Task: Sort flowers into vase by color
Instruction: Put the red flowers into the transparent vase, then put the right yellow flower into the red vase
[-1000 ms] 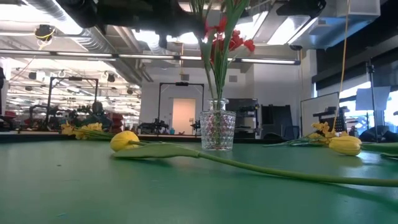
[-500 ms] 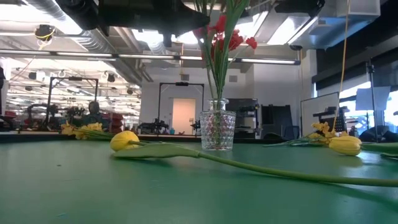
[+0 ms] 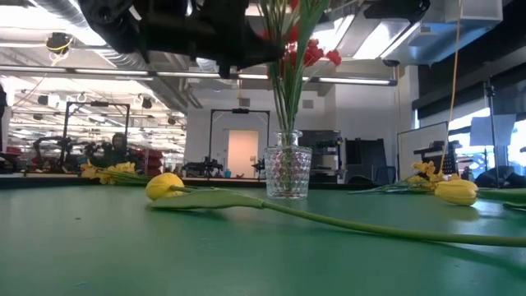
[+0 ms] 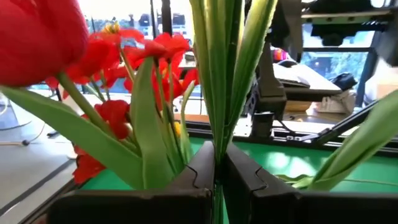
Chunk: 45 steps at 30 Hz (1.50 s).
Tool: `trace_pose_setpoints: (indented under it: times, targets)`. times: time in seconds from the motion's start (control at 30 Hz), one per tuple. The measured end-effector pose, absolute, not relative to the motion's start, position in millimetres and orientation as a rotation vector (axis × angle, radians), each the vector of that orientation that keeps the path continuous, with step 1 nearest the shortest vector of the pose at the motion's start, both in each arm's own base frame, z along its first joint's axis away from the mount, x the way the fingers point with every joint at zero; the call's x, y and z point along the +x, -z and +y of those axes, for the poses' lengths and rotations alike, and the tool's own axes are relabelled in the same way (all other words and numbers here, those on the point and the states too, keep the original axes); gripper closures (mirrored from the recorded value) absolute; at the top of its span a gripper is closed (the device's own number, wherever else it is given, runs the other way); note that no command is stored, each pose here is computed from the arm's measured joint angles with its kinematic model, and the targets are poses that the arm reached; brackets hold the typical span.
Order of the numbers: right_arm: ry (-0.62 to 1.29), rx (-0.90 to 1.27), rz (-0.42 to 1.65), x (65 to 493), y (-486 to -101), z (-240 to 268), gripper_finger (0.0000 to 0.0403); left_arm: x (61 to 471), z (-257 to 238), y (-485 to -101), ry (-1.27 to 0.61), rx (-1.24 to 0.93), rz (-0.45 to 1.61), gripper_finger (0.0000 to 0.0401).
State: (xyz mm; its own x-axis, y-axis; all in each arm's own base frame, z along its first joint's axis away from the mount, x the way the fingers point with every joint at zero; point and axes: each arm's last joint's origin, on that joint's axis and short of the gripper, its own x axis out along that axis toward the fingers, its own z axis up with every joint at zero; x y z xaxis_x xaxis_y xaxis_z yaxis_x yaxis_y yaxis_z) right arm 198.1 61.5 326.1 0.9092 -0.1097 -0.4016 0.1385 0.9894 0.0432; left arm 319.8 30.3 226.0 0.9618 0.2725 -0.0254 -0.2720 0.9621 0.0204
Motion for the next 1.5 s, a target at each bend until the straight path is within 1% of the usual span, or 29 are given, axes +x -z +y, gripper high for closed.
trace_pose_setpoints:
  times: [0.37,0.47,0.6,0.83,1.2,1.37,1.5]
  targets:
    - [0.128,0.048,0.430,204,-322,64,0.0056,320,28,-219,-0.267,-0.038,0.089,0.0392]
    - [0.127,0.044,0.435,204,-321,64,0.0056,320,27,-218,-0.266,-0.073,0.096,0.0385]
    - [0.128,0.041,0.441,205,-320,64,0.0056,320,21,-215,-0.256,-0.057,0.131,0.0360]
    - [0.128,0.043,0.438,205,-320,64,0.0056,319,8,-209,-0.250,-0.051,0.190,0.0303]
    - [0.129,0.048,0.438,205,-320,64,0.0056,317,-5,-206,-0.355,-0.023,0.220,0.0212]
    - [0.135,0.056,0.455,204,-319,64,0.0056,312,-12,-206,-0.414,-0.013,0.259,0.0189]
    - [0.142,0.064,0.475,203,-317,63,0.0056,305,-25,-206,-0.428,-0.024,0.311,0.0188]
